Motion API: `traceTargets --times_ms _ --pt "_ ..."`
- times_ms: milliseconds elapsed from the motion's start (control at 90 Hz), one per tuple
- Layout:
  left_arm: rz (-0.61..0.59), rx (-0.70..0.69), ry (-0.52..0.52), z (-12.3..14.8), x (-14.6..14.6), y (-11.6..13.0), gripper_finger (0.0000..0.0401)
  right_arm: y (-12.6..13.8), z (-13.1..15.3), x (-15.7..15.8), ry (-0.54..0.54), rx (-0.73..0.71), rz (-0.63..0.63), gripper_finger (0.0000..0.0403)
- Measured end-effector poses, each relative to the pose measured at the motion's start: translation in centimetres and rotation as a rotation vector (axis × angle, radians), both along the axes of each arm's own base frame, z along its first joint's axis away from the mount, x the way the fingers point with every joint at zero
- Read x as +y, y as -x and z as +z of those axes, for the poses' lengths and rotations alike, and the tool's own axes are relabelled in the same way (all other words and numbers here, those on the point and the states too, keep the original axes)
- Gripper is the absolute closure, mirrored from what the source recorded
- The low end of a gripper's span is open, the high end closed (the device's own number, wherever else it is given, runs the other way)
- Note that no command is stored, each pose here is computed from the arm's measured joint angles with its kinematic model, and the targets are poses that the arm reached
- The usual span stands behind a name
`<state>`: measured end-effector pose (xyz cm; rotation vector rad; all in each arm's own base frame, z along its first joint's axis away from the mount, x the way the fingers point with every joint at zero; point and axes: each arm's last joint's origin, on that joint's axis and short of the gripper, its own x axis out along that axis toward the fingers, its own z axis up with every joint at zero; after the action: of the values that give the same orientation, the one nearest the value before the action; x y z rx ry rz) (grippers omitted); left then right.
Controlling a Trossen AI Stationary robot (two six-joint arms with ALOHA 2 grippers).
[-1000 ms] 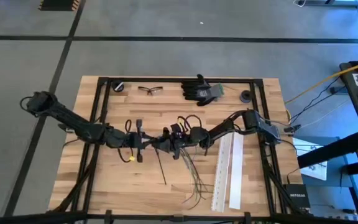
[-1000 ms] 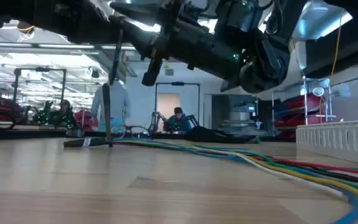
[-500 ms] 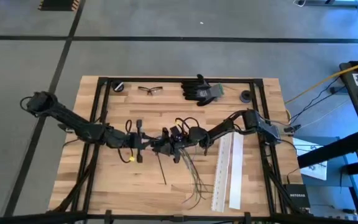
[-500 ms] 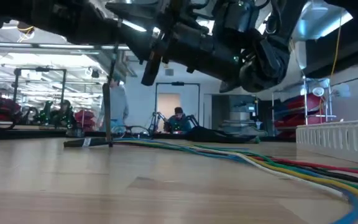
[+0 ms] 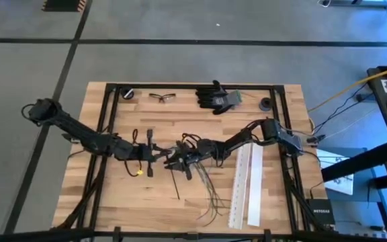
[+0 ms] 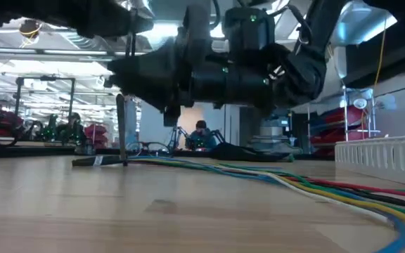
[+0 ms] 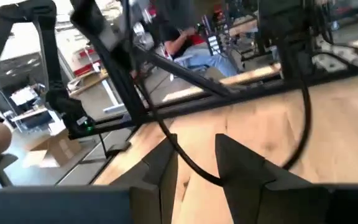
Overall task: Ziptie cables
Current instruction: Wrap the zip tie on the cables
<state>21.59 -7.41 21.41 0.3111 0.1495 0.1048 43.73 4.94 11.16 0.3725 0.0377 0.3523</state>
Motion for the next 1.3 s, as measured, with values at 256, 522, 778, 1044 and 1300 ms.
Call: traceTargets --times_ms 256,522,778,1044,1300 --pt "0.004 0.013 -0.003 -0.2 0.0 0.0 0.0401 0.1 0.8 0.1 -0.002 -0.061 0.028 0.0317" --pt "0.006 0.059 -0.026 -0.6 0.1 0.1 0.0401 0.2 1.6 0.2 -0.194 -0.057 0.067 0.0394" --pt "0.011 0.074 -0.112 -0.7 0.1 0.2 0.0401 0.2 1.5 0.2 -0.507 0.074 0.099 0.0402" --pt "0.074 0.138 -0.219 -1.2 0.3 0.3 0.0401 0.2 1.5 0.3 -0.741 0.186 0.139 0.0403" --pt "0.101 0.268 -0.283 -2.5 0.5 0.8 0.0401 0.2 1.5 0.5 -0.792 0.208 0.145 0.0403"
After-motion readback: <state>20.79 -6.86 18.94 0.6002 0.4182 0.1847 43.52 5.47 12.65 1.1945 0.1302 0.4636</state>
